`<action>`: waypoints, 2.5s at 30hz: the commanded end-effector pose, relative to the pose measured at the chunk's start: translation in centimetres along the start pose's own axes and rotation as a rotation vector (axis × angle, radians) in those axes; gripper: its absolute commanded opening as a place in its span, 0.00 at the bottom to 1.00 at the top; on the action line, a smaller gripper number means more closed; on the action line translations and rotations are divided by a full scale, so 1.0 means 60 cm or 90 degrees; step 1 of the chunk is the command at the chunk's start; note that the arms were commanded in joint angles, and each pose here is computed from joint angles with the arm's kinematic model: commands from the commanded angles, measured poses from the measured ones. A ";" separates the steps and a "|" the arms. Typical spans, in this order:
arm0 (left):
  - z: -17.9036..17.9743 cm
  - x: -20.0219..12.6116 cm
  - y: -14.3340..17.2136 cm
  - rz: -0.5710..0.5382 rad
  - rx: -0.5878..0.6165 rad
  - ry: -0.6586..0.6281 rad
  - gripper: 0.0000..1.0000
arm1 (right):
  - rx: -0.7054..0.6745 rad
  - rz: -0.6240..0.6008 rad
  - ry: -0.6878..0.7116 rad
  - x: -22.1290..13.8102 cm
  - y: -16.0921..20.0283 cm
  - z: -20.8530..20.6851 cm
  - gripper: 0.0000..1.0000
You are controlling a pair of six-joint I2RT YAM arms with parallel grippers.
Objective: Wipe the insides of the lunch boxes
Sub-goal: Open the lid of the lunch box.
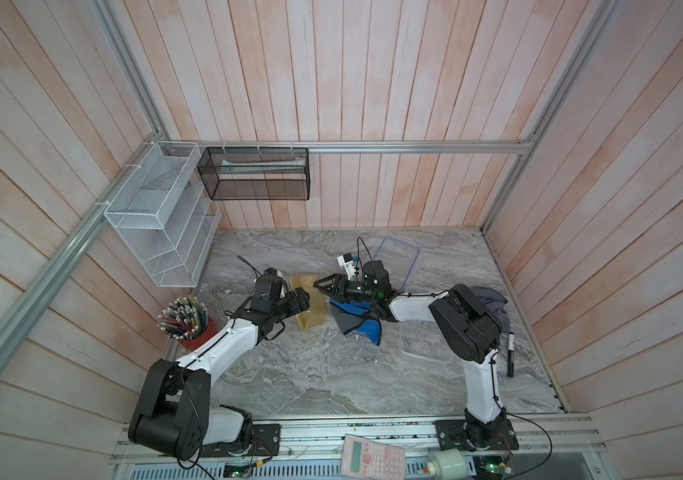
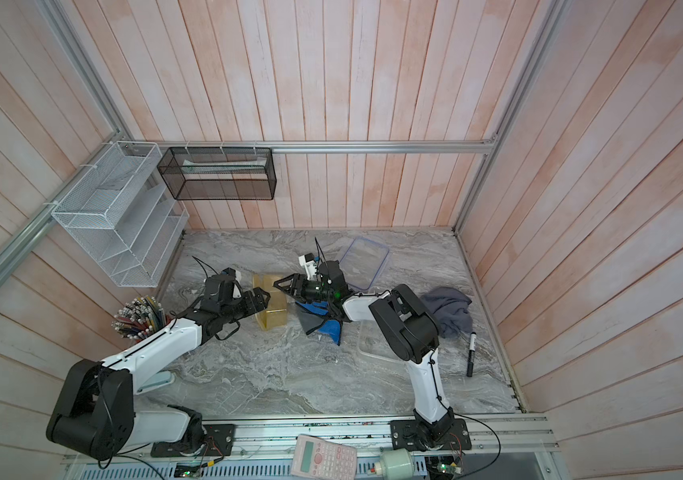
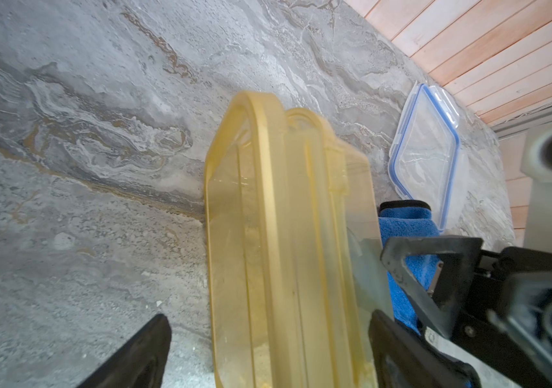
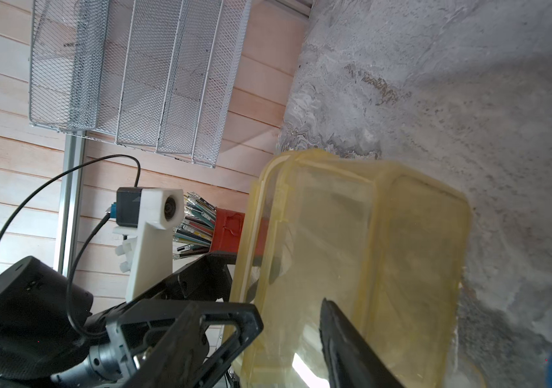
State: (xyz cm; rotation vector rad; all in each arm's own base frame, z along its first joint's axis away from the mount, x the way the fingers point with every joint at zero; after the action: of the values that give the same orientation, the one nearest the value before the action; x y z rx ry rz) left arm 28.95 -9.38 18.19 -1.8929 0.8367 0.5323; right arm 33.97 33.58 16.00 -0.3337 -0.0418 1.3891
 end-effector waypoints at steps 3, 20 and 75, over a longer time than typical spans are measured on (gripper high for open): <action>-0.002 -0.016 -0.007 -0.024 0.003 -0.010 0.92 | 0.024 0.027 0.065 0.009 0.019 -0.029 0.59; 0.021 -0.017 0.005 -0.007 -0.010 -0.053 0.82 | 0.014 0.041 0.120 0.014 0.025 -0.048 0.58; 0.021 -0.144 -0.081 -0.106 0.061 -0.114 0.04 | -0.196 -0.072 0.338 -0.122 -0.051 0.023 0.87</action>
State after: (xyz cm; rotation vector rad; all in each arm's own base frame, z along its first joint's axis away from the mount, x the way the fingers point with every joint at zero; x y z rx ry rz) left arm 27.19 -4.70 25.40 -1.7921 0.6240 0.5505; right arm 35.57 27.15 18.83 -0.8886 0.1556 1.1588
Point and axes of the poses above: each gripper's point midway between its finger pads, its own x axis out along the fingers, its own z axis along the line the jaws close on, y = z × x, the point moved 10 cm from there along -x, back along the fingers, and after that the axes turned 4 degrees about x, right-handed, at the moved point
